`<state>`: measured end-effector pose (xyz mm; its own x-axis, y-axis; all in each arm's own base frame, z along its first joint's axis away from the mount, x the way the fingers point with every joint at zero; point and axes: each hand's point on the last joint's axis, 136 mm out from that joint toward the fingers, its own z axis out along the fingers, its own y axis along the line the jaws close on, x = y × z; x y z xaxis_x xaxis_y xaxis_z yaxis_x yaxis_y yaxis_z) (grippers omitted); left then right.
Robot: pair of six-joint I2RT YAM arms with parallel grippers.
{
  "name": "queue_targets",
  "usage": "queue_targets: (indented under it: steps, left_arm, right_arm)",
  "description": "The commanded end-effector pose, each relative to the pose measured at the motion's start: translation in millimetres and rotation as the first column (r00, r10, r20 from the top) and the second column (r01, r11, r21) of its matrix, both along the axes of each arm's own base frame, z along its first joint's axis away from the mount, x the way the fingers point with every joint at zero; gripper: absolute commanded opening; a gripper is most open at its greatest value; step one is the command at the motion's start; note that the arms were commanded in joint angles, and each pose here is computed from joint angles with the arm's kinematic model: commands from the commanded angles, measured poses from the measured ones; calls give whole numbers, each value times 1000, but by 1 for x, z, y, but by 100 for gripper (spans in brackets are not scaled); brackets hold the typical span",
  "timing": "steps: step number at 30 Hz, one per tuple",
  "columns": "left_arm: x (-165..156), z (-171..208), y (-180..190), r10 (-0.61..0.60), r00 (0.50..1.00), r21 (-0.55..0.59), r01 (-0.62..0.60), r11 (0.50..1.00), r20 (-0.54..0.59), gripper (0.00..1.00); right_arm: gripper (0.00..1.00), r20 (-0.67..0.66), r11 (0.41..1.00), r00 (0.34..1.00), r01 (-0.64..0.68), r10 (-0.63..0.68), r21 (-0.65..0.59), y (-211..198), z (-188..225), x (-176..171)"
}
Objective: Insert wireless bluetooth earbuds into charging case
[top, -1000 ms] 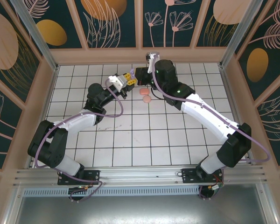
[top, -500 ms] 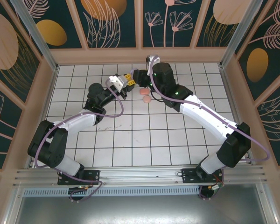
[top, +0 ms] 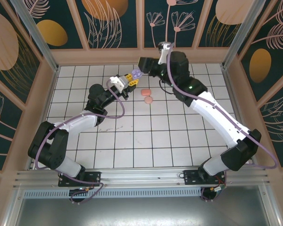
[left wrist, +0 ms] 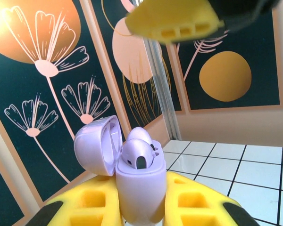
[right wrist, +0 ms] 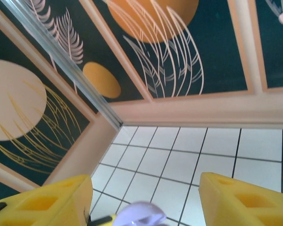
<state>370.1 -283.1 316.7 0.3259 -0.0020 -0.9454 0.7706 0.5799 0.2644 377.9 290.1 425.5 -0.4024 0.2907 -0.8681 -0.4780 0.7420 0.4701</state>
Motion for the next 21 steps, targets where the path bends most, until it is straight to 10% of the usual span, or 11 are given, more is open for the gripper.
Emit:
queue_targets:
  steps: [1,9,21]
  left_arm:
    - [-9,21,-3,-29,996,-18,31,999,78,0]
    - [-16,7,-7,-79,996,4,78,997,46,0]
    - [-18,2,-7,-82,996,16,81,997,25,0]
  right_arm:
    - [57,-90,999,995,-39,36,-32,4,-10,11]
    - [15,-232,983,968,-129,96,-133,28,-47,51]
    - [1,-354,947,917,-262,185,-186,53,-83,38]
